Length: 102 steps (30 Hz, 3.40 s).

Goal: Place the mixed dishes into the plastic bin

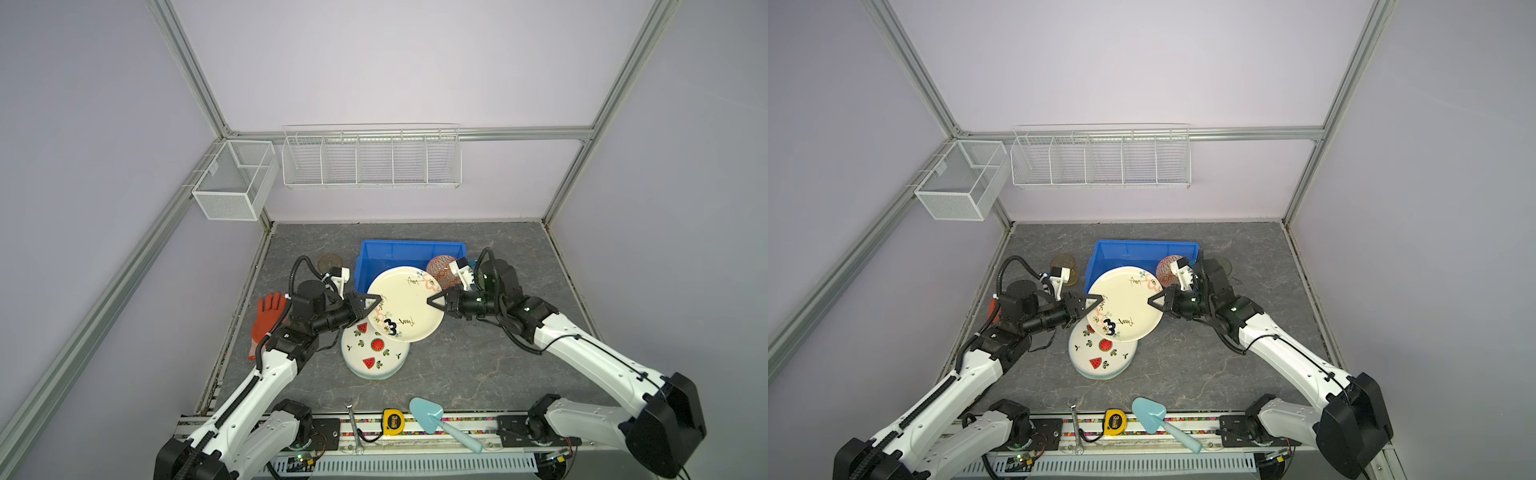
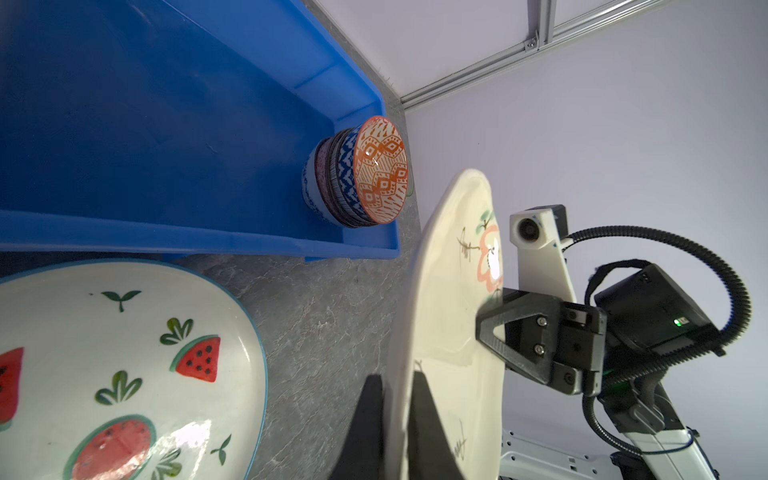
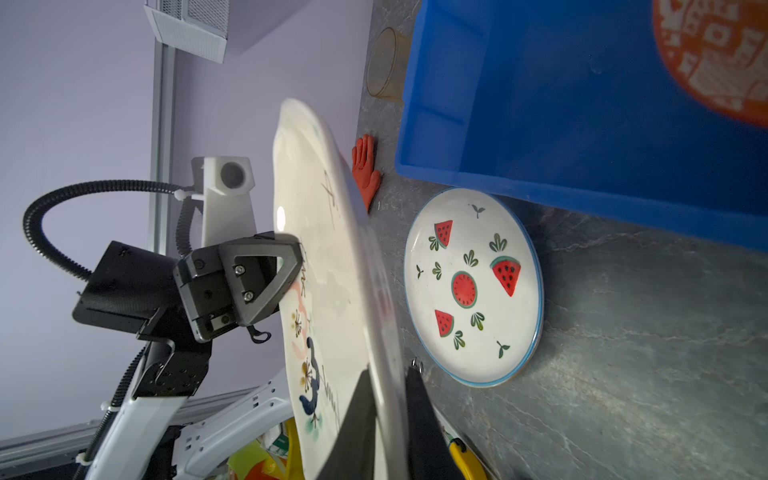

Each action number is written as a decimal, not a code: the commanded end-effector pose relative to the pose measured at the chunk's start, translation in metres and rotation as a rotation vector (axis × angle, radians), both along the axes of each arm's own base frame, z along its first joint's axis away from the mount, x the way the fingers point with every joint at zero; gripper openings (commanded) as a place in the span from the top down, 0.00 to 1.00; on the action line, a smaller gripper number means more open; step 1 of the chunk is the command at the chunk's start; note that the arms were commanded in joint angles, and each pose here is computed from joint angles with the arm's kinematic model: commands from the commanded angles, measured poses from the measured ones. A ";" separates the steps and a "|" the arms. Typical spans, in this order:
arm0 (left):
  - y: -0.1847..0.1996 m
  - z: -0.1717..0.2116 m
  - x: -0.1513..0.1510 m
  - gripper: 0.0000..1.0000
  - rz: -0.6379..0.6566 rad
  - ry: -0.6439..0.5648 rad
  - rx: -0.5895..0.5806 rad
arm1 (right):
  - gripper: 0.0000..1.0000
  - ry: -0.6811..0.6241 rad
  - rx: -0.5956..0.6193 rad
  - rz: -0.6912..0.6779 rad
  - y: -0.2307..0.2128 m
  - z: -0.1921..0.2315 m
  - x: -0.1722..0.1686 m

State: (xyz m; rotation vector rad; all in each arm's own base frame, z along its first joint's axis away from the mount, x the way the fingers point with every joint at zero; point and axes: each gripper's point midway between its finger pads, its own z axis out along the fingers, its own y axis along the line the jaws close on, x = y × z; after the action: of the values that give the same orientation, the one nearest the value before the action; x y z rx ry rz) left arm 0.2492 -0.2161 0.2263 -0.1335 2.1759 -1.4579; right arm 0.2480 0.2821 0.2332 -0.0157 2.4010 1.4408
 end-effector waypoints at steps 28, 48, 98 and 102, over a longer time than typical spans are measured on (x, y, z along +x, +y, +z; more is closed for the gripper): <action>0.072 0.011 0.048 0.00 0.258 0.022 0.343 | 0.93 -0.126 -0.287 -0.100 0.018 0.015 0.114; 0.065 0.003 0.049 0.00 0.235 0.034 0.308 | 0.93 -0.078 -0.401 -0.210 0.053 -0.039 0.191; 0.060 -0.022 0.050 0.00 0.209 0.079 0.293 | 0.71 0.007 -0.624 -0.169 0.055 -0.128 0.184; 0.059 -0.024 0.050 0.00 0.209 0.082 0.289 | 0.69 0.007 -0.646 -0.162 0.052 -0.132 0.182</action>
State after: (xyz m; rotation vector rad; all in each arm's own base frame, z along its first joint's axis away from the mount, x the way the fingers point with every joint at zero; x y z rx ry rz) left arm 0.2969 -0.1568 0.2046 -0.3033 2.3399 -1.0160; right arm 0.4341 0.3316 0.1100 0.0687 2.6736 0.5859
